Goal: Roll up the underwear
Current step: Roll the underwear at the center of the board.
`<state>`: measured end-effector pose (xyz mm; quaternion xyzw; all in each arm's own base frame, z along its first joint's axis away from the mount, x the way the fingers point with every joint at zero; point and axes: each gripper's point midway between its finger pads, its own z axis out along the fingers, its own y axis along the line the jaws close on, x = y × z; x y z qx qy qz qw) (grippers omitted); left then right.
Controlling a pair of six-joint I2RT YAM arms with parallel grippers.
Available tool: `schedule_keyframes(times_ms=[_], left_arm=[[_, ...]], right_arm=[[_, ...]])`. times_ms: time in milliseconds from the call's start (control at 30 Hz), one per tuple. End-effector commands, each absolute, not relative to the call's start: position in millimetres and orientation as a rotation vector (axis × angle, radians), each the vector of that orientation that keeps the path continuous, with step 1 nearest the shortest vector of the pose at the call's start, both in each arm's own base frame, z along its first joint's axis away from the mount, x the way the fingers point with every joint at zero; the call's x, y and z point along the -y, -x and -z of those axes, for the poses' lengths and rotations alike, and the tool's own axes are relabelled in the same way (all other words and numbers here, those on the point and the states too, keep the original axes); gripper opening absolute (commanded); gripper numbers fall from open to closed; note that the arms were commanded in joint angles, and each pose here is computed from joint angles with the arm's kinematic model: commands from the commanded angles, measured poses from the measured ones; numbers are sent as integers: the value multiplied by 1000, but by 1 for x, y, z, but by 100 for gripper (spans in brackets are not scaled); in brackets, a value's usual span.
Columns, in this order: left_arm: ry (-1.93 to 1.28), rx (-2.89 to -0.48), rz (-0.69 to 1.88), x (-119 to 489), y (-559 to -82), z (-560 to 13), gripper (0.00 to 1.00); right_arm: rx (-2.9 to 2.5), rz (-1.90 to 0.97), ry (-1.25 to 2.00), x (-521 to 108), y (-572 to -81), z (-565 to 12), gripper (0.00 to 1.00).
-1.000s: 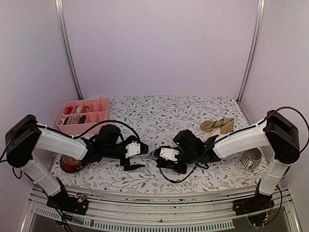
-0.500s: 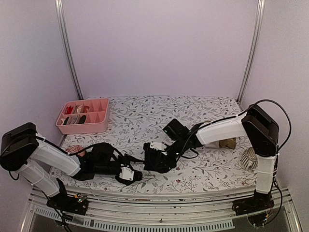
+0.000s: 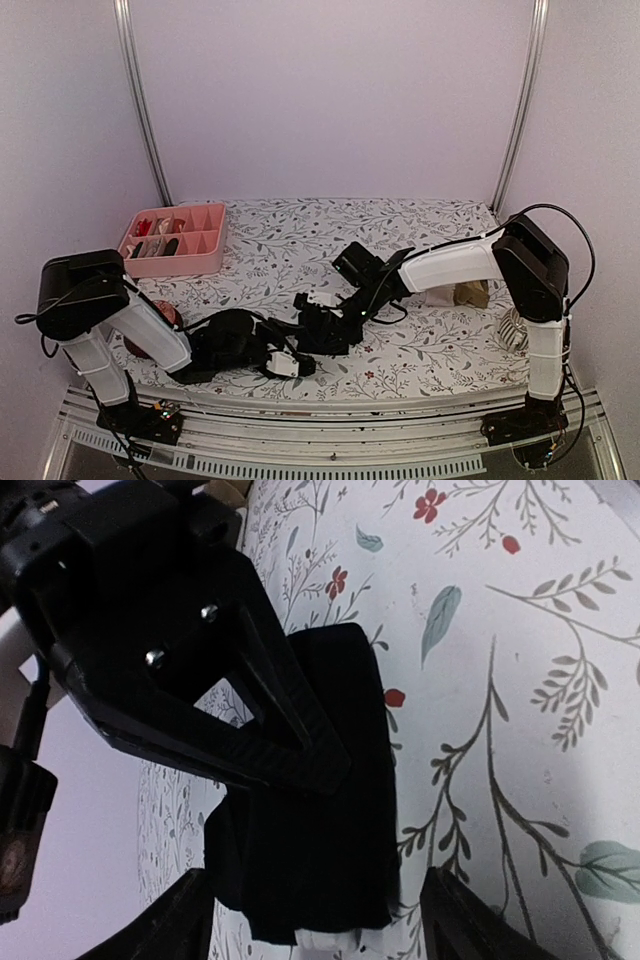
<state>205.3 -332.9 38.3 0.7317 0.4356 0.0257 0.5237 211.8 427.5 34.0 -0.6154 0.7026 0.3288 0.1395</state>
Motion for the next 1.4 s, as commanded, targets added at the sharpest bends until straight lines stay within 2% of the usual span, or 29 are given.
schedule_keyframes(times_ms=[0,133,367,500,700,800,900,1133,1367], left_arm=[[-1715,-1026,-181,338,-218,-38,72],[-1727,-1027,-228,338,-222,-30,67],[-1770,-1032,-232,338,-220,-20,50],[-1797,-1049,-229,338,-220,-13,33],[-1847,-1086,-213,338,-218,-2,0],[-1888,-1113,-199,336,-216,6,0],[-1931,-1151,-172,335,-215,13,0],[-1981,-1241,-68,337,-214,10,0],[-2058,-1399,86,341,-208,12,0]], right_arm=[[-2189,-930,1828,-406,-196,2,4],[-2184,-930,1830,-407,-196,1,4],[-2181,-930,1833,-406,-195,2,4],[-2179,-930,1833,-406,-195,1,4],[-2170,-926,1824,-407,-197,-3,7],[-2134,-918,1802,-409,-200,-17,17],[-2092,-873,1758,-405,-204,-37,33],[-1958,-707,1590,-385,-219,-92,58],[-1822,-557,1385,-358,-232,-159,68]])
